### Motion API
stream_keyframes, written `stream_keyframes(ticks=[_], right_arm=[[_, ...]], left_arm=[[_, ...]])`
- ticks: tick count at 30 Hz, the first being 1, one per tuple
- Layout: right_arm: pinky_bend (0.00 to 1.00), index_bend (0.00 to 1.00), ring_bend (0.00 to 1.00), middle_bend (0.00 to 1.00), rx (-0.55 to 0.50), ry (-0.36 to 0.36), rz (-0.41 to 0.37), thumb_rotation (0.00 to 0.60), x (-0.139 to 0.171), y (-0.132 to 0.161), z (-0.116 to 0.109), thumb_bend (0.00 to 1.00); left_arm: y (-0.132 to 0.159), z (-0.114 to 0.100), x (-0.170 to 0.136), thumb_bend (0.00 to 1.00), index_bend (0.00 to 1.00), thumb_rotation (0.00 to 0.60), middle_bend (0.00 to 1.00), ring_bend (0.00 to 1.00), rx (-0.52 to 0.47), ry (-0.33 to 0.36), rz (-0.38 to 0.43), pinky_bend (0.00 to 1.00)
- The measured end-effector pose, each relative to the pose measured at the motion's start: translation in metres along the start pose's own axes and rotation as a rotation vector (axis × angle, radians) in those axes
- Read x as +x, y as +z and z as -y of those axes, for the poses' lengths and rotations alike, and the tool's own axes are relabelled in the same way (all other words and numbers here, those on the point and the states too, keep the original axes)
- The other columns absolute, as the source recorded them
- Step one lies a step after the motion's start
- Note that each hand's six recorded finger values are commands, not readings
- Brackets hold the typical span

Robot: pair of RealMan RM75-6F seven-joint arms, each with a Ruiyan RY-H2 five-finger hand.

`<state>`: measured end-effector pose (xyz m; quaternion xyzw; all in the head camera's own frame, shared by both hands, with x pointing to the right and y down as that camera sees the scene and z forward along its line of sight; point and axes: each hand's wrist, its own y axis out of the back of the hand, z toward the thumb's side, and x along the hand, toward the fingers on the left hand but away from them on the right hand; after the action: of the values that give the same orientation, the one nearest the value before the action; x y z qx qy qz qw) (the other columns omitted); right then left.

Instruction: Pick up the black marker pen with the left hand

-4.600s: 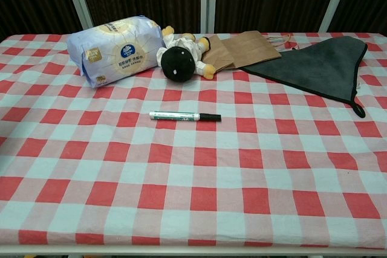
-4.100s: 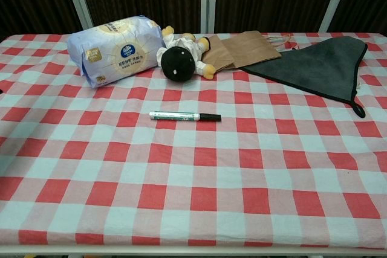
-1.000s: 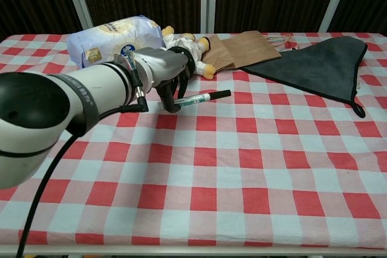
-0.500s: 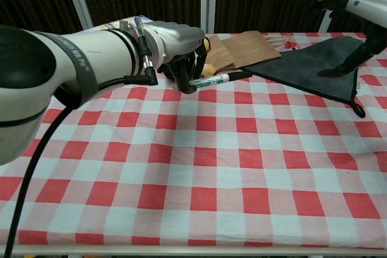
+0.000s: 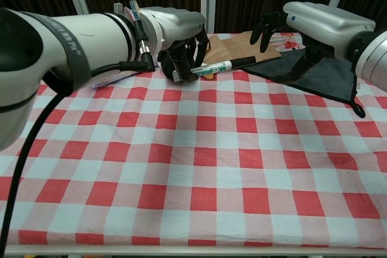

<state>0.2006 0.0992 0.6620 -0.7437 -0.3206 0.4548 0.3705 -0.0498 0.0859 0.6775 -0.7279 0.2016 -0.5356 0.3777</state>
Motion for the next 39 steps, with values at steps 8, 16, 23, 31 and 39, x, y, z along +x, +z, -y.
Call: stream_keyframes(ticks=[8,16,23,31,39], right_arm=[[0.19,0.37,0.14,0.39,-0.012,-0.015,-0.007,0.600,-0.007,0.006,0.001,0.12],[0.19,0.39,0.16,0.41,-0.027,-0.021,-0.014,0.600,-0.012,0.010,0.006,0.14],[0.20,0.43,0.18,0.44,-0.040,-0.041,-0.017,0.600,-0.014,0.012,0.006,0.15],[0.22,0.50,0.23,0.49,-0.059,-0.069,-0.020,0.600,-0.015,0.014,0.008,0.16],[0.23,0.53,0.24,0.50,-0.075,-0.084,-0.025,0.600,-0.018,0.016,0.009,0.17]], left_arm=[[0.000,0.000,-0.003,0.43,0.54,0.600,0.57,0.52,-0.017,0.001,-0.008,0.63],[0.003,-0.001,-0.007,0.43,0.54,0.600,0.57,0.52,-0.052,-0.007,-0.012,0.63],[0.005,-0.002,-0.010,0.43,0.54,0.600,0.57,0.52,-0.057,-0.011,-0.010,0.63],[0.009,-0.001,-0.010,0.43,0.54,0.600,0.57,0.52,-0.049,-0.015,-0.007,0.63],[0.012,-0.004,-0.012,0.43,0.54,0.600,0.57,0.52,-0.037,-0.013,-0.007,0.63]])
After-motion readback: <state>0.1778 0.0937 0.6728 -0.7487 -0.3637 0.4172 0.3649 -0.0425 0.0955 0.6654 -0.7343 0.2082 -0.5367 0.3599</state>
